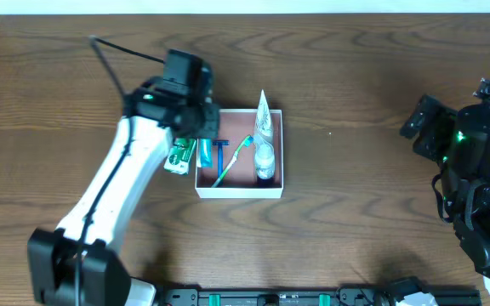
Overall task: Pack container
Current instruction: 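Lower the toothpaste tube into the box and open the left gripper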
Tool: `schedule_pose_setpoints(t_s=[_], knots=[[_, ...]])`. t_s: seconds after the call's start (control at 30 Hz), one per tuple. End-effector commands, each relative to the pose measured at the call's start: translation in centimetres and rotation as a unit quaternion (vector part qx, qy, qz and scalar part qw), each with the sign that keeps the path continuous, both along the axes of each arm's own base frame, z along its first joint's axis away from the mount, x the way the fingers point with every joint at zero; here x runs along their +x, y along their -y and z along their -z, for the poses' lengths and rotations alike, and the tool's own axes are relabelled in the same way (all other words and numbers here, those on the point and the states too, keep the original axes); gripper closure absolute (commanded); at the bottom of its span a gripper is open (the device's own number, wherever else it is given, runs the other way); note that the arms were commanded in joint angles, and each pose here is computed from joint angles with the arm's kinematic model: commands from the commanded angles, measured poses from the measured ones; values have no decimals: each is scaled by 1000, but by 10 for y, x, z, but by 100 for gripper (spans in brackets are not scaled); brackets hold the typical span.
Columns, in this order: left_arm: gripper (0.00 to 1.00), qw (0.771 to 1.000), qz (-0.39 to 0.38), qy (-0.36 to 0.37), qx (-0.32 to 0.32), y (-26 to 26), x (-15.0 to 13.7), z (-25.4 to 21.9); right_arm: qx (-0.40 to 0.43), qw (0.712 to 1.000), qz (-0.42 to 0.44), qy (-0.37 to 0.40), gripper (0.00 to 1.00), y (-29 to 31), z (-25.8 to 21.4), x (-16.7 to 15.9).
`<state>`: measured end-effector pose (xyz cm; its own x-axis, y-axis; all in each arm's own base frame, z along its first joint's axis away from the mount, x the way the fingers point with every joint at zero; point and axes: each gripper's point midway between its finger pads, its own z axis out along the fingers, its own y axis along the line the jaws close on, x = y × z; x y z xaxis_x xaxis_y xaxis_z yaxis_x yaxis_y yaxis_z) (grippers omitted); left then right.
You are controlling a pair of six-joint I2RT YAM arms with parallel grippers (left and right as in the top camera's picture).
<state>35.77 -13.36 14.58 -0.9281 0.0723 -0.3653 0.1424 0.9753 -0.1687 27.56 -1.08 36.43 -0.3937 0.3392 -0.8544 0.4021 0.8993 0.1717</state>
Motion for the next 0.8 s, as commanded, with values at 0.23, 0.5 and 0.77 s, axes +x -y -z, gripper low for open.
schedule_pose_setpoints(t_s=[0.23,0.5,0.77], knots=[[94,995,-22,-76,52,13,-1,75,-2,1000,13,3,1,6,-2,-1],[94,989,-38,-121,71,13,-6,113,-2,1000,13,3,1,6,-2,0],[88,994,-38,-90,56,16,1,91,-2,1000,13,3,1,6,-2,0]])
